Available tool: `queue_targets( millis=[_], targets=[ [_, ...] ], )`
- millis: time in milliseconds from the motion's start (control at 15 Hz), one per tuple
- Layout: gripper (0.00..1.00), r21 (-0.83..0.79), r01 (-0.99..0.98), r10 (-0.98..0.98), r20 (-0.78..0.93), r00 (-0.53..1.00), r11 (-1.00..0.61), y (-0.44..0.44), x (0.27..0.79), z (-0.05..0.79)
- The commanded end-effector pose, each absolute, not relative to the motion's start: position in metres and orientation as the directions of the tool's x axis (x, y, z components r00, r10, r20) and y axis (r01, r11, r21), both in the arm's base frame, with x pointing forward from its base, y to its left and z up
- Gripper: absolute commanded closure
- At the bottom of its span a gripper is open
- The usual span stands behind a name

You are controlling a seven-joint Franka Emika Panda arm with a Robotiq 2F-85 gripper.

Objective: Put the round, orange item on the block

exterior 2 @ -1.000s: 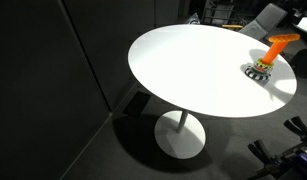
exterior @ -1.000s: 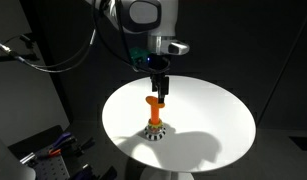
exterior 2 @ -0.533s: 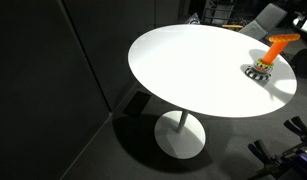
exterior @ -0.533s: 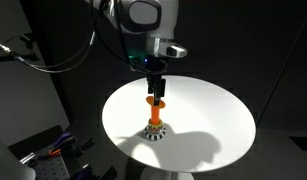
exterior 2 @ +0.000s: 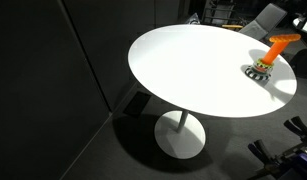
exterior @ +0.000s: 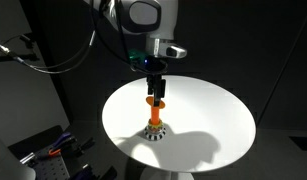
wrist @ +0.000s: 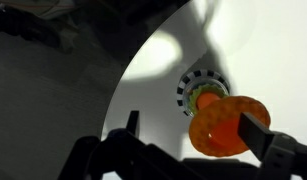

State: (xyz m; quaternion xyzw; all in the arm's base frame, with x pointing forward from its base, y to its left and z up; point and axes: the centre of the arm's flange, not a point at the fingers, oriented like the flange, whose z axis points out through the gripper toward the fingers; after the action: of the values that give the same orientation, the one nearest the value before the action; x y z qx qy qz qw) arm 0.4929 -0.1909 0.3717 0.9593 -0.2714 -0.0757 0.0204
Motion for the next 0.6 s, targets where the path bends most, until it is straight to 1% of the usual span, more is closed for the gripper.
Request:
queue_targets(
  millis=[0,533],
  targets=[
    [0.0,0.091,-0.499,-0.507,-0.125,0.853,-0.862,-0.195,0.487,0.371],
    [0.0,0.091,-0.483,-0.491,-0.124,0.862,-0.871,-0.197,0.49,0.358]
  ],
)
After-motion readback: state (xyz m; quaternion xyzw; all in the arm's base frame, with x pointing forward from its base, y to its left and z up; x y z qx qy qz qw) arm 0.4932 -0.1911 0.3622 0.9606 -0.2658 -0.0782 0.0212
